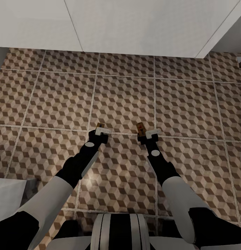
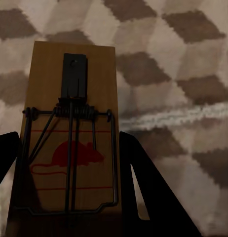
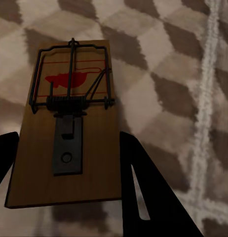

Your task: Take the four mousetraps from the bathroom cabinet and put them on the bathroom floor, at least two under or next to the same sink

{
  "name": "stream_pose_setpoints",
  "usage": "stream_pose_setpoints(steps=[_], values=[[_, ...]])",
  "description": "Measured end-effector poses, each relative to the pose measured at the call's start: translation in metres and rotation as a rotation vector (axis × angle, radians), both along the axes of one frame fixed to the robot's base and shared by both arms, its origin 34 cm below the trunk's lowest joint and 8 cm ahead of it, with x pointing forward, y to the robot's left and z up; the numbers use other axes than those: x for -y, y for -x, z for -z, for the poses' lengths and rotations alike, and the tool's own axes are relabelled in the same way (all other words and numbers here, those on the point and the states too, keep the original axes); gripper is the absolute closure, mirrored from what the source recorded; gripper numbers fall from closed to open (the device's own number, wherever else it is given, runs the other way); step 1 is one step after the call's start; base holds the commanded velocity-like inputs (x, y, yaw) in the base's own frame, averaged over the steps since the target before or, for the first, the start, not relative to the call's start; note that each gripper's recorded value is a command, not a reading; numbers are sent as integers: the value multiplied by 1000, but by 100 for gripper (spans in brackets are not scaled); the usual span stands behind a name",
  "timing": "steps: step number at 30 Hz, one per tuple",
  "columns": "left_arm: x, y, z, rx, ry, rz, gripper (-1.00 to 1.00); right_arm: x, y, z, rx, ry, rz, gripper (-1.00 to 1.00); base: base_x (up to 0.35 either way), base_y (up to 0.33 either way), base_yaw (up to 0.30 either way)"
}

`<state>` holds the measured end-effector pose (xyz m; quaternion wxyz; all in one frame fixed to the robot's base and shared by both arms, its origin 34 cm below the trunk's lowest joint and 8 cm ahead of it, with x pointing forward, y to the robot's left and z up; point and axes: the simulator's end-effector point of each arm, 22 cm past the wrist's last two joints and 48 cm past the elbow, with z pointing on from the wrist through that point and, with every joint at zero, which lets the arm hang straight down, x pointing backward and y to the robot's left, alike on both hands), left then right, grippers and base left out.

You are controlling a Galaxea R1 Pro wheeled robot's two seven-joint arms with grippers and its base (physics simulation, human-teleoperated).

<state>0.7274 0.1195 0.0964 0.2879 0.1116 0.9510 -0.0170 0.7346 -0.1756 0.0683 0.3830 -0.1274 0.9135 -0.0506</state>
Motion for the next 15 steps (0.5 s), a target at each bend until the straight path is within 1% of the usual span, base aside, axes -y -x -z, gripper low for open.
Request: stream_pose_setpoints(steps=[3,4,7,8,11,15], values=[[-3,-1,0,-10,-1,-13,100,1,1,1,-8,4,1,100,0,0,0],[-5,0,1,-23,-2,-22,100,2,2,2,-17,7,2,100,0,0,0],[-17,7,8,-100,-14,-64,100,8,5,6,-43,23,6,100,0,0,0],[-19,5,9,-111,-16,-71,100,10,6,7,-47,26,6,100,0,0,0],[-23,1,12,-135,-27,-77,100,13,6,8,-56,33,6,100,0,0,0],[-26,-9,14,-146,-42,-79,100,15,8,11,-79,43,10,100,0,0,0]])
